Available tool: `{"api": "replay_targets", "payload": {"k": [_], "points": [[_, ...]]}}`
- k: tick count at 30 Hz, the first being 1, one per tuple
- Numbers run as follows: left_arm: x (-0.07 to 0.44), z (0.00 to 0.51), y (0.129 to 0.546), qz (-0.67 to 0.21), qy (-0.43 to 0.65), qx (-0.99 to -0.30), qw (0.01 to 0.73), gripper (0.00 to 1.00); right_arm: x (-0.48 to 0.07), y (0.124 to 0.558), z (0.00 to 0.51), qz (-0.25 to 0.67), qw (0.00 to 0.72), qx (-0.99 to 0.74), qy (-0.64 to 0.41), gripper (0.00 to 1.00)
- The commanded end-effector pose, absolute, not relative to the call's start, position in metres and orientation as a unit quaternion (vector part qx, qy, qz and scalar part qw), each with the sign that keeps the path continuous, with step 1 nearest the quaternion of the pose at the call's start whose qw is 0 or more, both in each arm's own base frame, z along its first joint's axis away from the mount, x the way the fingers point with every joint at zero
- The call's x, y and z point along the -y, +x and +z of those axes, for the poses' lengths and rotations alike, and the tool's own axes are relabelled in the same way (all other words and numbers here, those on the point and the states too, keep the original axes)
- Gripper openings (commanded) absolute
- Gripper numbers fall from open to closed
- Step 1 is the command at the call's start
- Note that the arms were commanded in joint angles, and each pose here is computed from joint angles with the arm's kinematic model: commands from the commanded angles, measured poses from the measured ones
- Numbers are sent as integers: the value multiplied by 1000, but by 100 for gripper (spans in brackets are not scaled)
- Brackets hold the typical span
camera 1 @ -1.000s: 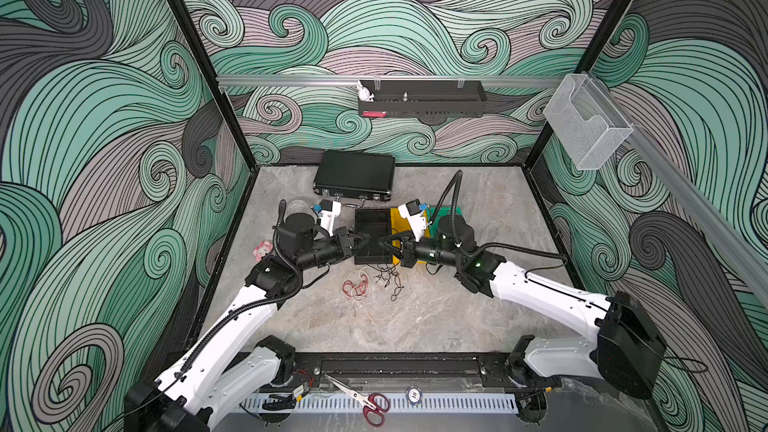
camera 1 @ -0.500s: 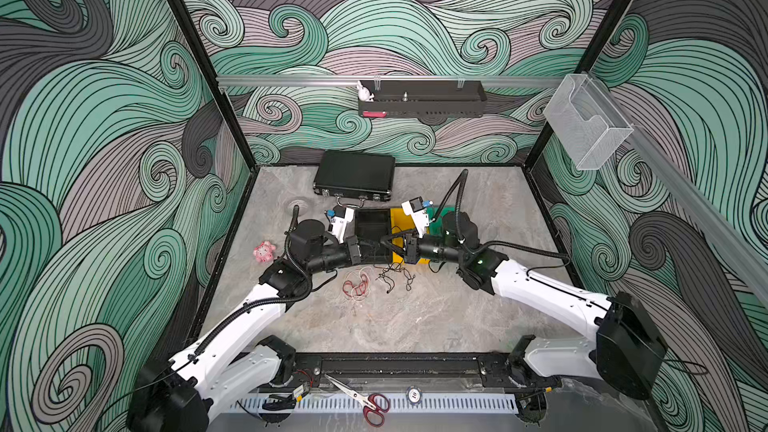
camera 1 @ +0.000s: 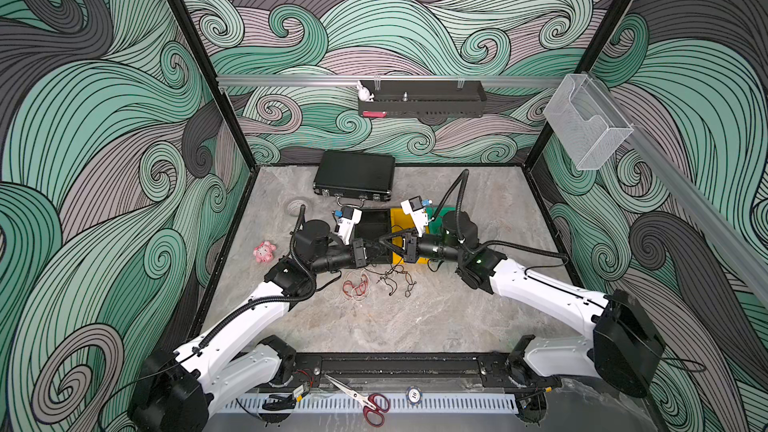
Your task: Untangle the cables
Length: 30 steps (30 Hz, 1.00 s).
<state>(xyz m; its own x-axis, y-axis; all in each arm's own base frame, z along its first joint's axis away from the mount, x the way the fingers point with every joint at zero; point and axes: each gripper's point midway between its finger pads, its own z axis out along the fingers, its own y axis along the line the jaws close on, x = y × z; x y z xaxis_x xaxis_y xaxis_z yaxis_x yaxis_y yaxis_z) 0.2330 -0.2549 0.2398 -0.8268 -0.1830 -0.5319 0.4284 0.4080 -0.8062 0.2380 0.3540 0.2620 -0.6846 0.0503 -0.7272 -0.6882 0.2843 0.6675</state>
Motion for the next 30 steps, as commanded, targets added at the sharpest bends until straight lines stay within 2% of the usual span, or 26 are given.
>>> {"api": "replay_targets", "payload": {"k": [1, 10, 13, 15, 30], "points": [[259, 249, 225, -556, 98, -773, 289, 17, -352, 242, 274, 562, 344, -719, -220, 4], [248, 244, 223, -540, 79, -780, 306, 18, -334, 246, 276, 559, 355, -720, -207, 4], [252, 244, 222, -544, 90, -778, 300, 33, -338, 247, 279, 571, 349, -714, -204, 4], [254, 242, 221, -543, 97, -780, 296, 36, -340, 247, 278, 576, 343, -713, -204, 4], [267, 237, 229, -516, 141, -785, 311, 42, -353, 239, 278, 588, 324, -710, -214, 5]]}}
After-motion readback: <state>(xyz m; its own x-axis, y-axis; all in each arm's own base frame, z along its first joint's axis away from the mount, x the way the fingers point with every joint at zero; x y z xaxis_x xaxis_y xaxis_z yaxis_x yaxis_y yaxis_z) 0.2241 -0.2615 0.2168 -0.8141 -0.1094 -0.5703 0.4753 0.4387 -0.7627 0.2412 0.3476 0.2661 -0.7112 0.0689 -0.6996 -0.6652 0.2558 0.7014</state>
